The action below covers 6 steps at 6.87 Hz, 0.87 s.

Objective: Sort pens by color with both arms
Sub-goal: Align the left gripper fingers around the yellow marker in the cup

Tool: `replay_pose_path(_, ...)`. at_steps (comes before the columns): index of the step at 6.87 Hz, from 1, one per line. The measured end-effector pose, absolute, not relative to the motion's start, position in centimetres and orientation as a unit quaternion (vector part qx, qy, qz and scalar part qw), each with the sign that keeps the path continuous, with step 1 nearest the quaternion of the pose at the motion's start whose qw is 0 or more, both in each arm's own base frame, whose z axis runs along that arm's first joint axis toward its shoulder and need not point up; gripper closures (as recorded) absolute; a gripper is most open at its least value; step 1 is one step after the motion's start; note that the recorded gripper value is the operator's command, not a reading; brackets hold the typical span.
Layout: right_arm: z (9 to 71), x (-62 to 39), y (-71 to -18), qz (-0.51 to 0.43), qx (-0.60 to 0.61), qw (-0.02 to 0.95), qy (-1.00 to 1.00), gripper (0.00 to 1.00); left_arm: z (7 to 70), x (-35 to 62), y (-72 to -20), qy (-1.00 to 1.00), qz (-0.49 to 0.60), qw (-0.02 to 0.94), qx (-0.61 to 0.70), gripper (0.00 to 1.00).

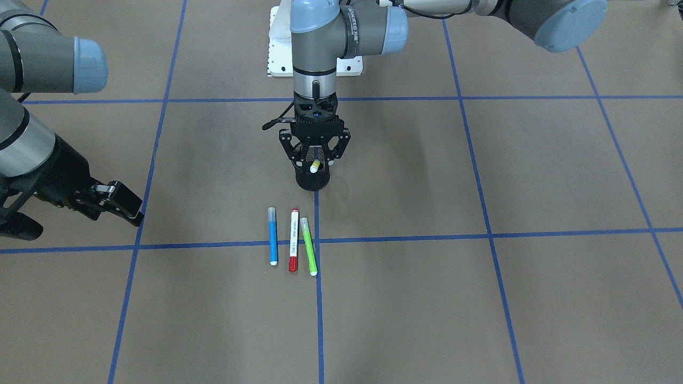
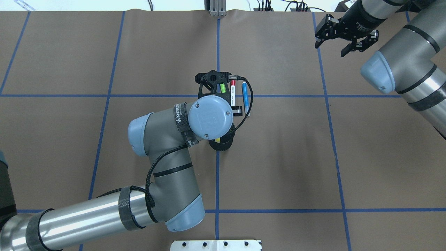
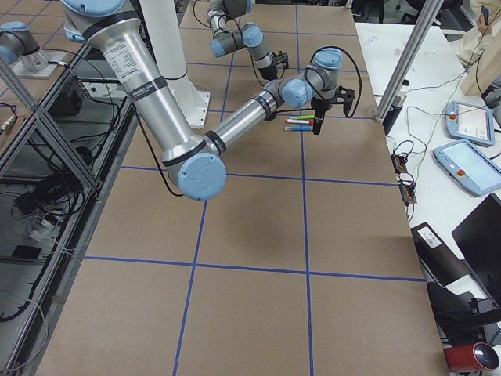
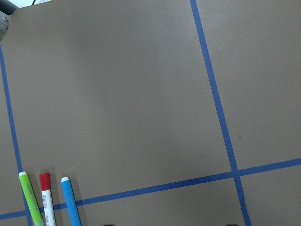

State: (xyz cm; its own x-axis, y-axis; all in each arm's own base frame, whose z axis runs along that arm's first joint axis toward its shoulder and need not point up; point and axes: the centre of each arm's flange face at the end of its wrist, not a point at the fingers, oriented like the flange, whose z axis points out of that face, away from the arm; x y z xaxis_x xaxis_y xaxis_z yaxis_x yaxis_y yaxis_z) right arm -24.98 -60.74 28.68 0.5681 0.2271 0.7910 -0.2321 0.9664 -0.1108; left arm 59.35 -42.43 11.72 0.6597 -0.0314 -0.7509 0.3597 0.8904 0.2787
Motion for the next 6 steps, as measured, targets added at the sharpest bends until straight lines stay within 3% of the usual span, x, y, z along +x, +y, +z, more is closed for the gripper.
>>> replay_pose_path(6,28.57,-24.98,-60.71,0.129,0.004,0.885,-0.447,0.16,12.23,59.69,-42.64,0.392,-0.11,0.89,0.206,0.65)
